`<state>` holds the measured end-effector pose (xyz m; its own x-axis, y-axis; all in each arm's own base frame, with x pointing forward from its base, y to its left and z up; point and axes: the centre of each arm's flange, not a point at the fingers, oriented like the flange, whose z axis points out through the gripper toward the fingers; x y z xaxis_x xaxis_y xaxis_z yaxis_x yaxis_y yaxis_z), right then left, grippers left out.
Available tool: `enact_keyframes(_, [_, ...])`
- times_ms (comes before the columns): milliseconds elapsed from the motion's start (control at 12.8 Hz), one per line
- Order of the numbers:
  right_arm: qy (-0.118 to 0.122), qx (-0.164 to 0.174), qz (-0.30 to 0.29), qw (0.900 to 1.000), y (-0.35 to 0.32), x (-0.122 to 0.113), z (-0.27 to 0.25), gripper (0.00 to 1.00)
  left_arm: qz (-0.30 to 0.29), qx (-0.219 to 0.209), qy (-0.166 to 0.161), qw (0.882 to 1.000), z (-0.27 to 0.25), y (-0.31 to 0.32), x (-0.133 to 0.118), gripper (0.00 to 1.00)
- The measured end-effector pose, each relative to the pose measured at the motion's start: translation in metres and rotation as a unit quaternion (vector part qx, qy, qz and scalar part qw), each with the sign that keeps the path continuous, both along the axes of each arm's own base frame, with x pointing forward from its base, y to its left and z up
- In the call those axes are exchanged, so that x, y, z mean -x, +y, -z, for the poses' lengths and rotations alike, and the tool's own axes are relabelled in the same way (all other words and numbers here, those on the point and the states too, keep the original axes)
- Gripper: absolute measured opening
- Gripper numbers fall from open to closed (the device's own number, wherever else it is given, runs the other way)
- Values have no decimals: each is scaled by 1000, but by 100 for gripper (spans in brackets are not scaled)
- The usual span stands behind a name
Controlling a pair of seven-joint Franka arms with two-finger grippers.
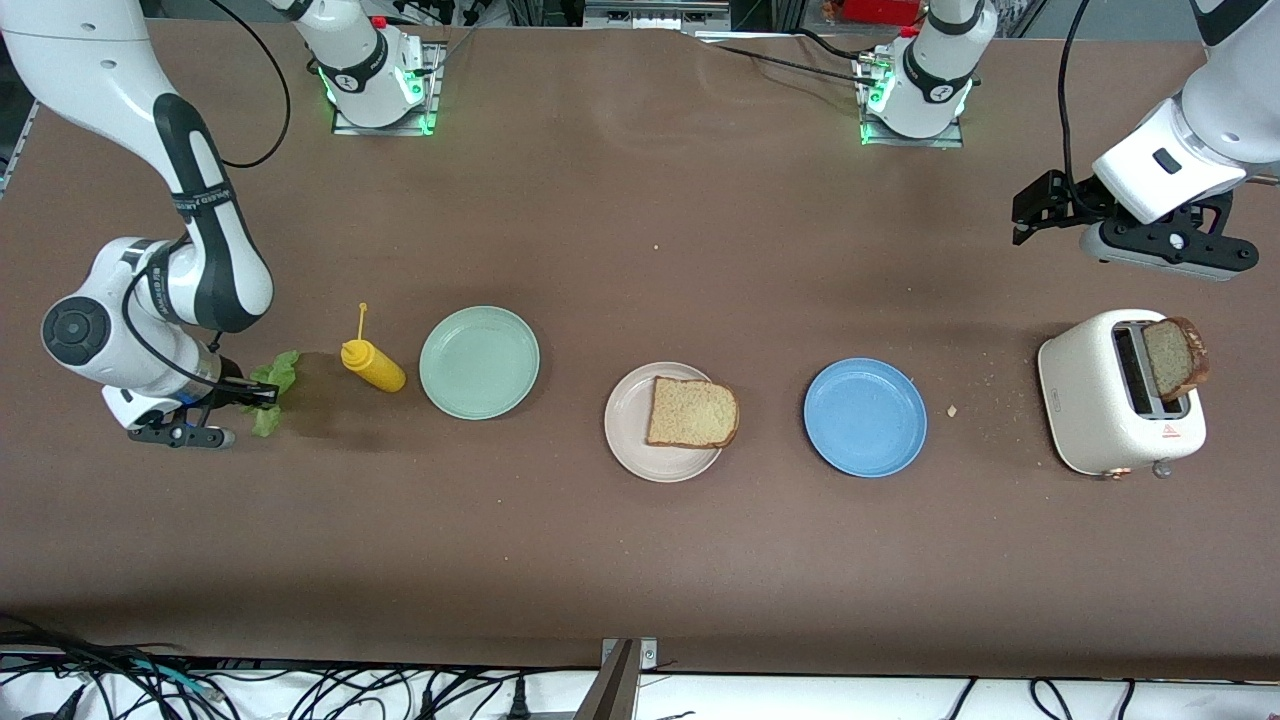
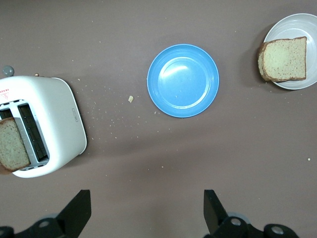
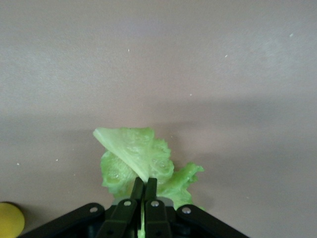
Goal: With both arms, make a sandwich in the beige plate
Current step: 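Grasp the green lettuce leaf with the right gripper and lift it, then carry the lettuce leaf over the bread on the beige plate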
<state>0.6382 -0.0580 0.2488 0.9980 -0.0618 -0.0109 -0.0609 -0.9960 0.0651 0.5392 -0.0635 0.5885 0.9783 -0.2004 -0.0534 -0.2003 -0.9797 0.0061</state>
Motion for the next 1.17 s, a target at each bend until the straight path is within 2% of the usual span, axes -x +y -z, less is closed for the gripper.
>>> enact_keyframes(704, [-9, 11, -18, 1000, 9, -4, -83, 4, 0, 0, 0, 1000, 0, 0, 0, 100])
enact_keyframes(1174, [-29, 7, -54, 998, 56, -6, -132, 4, 0, 0, 0, 1000, 0, 0, 0, 100])
